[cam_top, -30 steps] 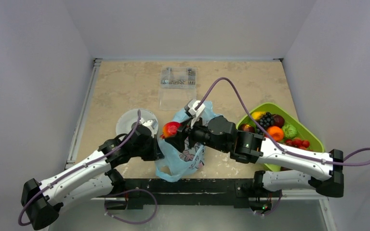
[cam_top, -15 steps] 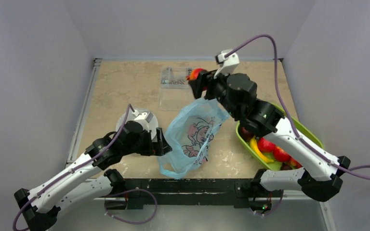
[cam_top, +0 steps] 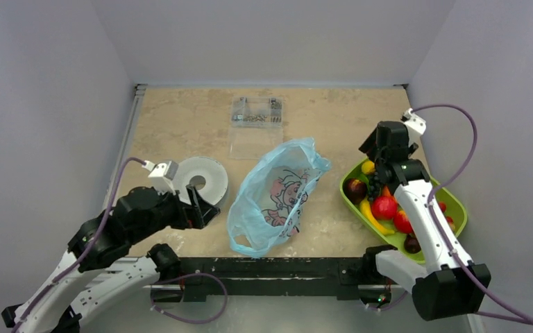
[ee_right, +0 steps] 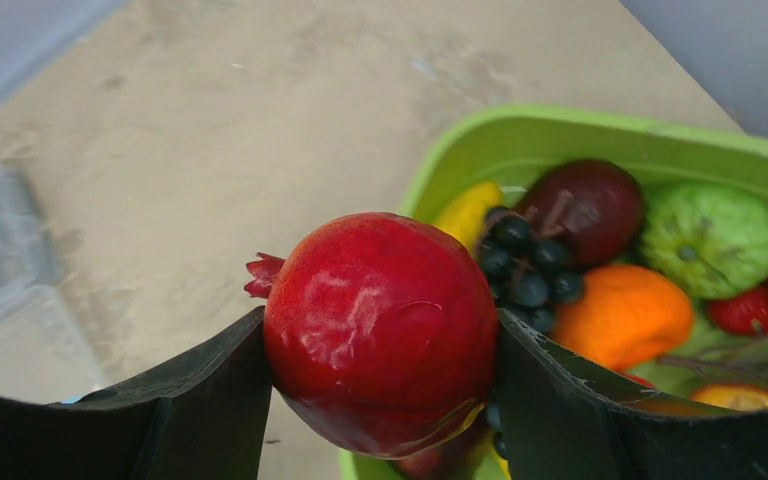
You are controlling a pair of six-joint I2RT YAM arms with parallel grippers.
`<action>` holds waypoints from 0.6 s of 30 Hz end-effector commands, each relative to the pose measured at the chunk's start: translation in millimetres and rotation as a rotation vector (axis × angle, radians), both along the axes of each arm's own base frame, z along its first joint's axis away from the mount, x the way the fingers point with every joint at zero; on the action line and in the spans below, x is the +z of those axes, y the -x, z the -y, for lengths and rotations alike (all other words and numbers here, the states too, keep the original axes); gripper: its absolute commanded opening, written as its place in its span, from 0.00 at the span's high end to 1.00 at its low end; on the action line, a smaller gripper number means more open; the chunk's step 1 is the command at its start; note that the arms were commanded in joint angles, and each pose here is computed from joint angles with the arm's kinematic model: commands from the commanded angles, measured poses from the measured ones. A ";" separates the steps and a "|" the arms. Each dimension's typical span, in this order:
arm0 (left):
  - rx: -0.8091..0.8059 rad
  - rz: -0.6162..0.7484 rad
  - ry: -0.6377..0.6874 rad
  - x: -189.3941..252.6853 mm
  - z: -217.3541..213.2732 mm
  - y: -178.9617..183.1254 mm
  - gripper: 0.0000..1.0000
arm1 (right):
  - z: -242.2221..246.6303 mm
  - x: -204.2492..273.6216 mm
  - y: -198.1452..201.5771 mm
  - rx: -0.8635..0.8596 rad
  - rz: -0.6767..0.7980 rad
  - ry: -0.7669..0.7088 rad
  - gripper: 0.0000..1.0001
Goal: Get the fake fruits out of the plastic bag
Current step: Place the fake fruit in the bin.
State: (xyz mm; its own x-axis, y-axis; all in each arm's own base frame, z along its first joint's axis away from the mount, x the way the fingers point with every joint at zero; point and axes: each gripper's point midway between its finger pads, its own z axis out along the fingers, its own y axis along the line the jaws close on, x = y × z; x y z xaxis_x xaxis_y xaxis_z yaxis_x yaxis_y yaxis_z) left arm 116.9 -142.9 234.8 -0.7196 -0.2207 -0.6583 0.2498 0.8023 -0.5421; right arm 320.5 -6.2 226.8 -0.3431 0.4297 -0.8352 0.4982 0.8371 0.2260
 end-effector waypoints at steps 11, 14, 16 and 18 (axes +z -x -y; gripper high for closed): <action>0.051 0.118 0.034 46.5 -51.6 27.5 0.00 | 105.5 -81.6 45.9 -0.449 -0.115 -0.068 0.88; 0.049 0.129 0.048 49.5 -55.2 31.2 0.01 | 114.6 -85.9 50.7 -0.480 -0.129 -0.031 0.77; 0.048 0.136 0.059 50.8 -57.4 33.8 0.00 | 116.9 -88.2 54.7 -0.494 -0.146 -0.022 0.67; 0.046 0.142 0.062 52.6 -58.9 35.2 0.00 | 116.0 -88.2 56.0 -0.490 -0.144 -0.024 0.54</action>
